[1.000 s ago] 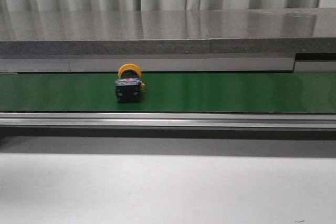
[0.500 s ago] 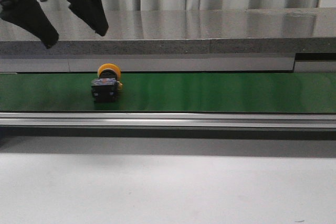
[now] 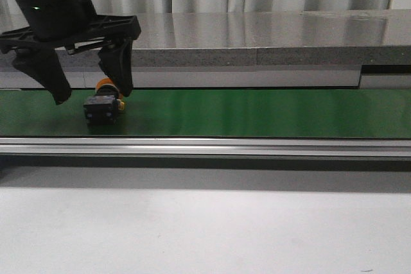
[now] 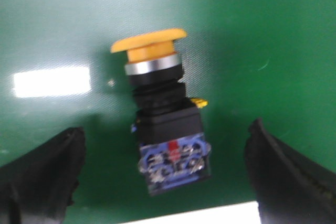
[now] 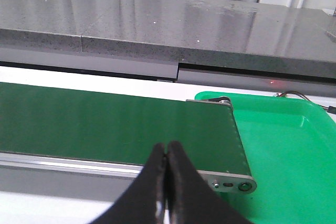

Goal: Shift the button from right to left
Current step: 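Lower the left gripper over the button and grasp it, then lift the button and move it over the blue tray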

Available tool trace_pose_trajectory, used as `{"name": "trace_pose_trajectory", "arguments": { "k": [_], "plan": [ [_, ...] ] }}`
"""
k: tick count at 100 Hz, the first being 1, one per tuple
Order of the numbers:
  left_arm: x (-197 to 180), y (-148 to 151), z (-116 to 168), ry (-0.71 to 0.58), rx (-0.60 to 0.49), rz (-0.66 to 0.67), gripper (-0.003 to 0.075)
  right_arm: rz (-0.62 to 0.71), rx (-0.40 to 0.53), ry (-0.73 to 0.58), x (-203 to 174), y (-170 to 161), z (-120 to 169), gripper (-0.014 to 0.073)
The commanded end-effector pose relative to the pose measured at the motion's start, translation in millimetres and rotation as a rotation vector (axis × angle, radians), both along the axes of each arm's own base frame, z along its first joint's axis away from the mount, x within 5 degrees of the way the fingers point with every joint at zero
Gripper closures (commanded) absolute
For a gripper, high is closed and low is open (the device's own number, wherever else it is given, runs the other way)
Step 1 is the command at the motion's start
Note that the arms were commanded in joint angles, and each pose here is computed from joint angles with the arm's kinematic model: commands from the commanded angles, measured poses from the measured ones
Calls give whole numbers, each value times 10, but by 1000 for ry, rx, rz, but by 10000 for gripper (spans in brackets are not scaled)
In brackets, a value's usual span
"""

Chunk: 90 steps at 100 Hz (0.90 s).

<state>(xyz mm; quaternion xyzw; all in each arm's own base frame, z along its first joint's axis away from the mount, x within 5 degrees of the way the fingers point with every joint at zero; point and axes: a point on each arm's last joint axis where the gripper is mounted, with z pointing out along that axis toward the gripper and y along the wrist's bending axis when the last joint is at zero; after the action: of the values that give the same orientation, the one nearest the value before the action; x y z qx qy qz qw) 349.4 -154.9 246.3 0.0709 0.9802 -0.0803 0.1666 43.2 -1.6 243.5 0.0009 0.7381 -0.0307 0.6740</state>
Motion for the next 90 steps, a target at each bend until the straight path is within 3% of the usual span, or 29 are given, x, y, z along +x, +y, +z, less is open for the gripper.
{"name": "trace_pose_trajectory", "arguments": {
  "k": [1,21,43,50,67,80,90],
  "plan": [
    [38,-20,168,-76,-32,17,116,-6,-17,-96,-4,-5,148,655],
    [79,-33,37,-44,-15,25,155,-6,-17,-96,-4,-5,148,655],
    [106,34,36,-45,-8,39,419,-6,-17,-96,-4,-5,148,655],
    [118,64,36,-46,-6,47,465,-6,-17,-96,-4,-5,148,655],
    [101,113,97,-48,-6,56,473,-6,-17,-96,-4,-5,148,655],
    [37,224,331,-106,-2,65,473,-6,-17,-96,-4,-5,148,655],
    [1,480,550,-159,21,112,473,-6,-17,-96,-4,-5,148,655]
  ]
}}
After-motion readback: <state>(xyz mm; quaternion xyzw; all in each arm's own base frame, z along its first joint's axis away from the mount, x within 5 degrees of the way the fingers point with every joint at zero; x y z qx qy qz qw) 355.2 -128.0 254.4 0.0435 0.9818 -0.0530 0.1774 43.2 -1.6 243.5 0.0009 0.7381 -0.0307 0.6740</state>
